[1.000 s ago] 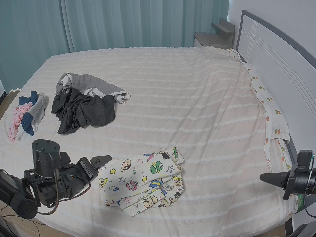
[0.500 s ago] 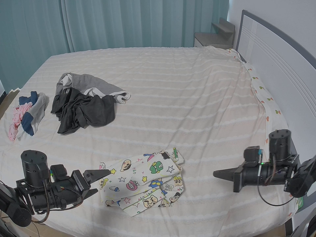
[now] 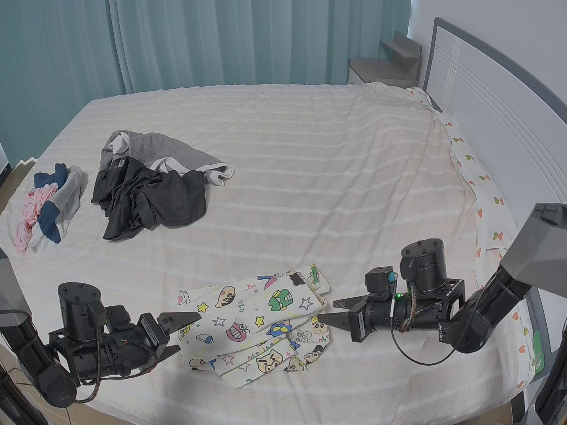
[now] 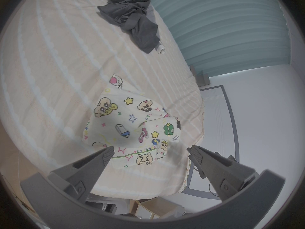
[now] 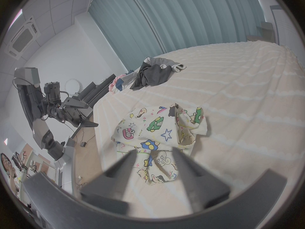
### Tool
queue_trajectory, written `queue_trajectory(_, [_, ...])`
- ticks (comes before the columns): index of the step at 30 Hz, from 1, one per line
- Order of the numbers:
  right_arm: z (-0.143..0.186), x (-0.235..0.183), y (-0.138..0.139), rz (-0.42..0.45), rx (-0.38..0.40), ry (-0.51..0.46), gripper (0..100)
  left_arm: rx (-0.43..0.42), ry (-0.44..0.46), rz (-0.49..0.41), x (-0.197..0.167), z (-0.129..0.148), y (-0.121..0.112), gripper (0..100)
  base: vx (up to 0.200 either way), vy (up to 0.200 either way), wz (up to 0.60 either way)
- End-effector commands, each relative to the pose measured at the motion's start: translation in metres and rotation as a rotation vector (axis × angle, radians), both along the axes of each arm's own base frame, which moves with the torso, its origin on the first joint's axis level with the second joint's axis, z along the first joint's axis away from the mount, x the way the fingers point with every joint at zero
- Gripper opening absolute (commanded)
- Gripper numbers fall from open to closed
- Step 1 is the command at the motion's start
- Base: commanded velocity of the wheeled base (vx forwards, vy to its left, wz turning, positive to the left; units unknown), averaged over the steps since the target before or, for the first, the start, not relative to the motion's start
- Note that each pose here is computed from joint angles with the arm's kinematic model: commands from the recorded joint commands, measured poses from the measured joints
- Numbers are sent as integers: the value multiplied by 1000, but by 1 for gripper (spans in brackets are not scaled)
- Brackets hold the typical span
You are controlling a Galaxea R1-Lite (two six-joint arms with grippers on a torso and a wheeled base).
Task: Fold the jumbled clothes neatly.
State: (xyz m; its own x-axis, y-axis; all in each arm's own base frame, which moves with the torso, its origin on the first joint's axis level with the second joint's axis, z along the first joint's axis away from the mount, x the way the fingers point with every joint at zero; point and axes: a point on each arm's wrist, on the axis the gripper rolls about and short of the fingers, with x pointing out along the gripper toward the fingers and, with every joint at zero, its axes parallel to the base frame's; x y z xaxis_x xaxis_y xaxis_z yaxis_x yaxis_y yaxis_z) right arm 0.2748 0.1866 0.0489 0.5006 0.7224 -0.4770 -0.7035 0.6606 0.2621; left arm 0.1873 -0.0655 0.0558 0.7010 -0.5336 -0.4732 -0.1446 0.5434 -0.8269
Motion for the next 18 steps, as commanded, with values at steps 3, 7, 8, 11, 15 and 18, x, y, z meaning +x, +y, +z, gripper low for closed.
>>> queue_trajectory(3, [-23, 13, 10, 14, -35, 11, 100, 19, 63, 13, 3, -16, 2, 100, 0, 0, 0])
queue_trajectory(7, [-18, 19, 15, 21, -26, -23, 100, 17, 58, 17, 3, -17, 2, 100, 0, 0, 0])
queue_trajectory(8, [-17, 21, 17, 23, -22, -30, 100, 19, 62, 20, 4, -18, 3, 100, 0, 0, 0])
queue_trajectory(11, [-18, 26, 20, 28, -24, -43, 100, 18, 56, 20, 4, -19, 3, 100, 0, 0, 0])
queue_trajectory(15, [-23, 33, 25, 35, -29, -53, 100, 17, 57, 20, 4, -19, 3, 100, 0, 0, 0])
queue_trajectory(18, [-27, 37, 28, 40, -36, -62, 100, 17, 57, 22, 4, -19, 3, 100, 0, 0, 0])
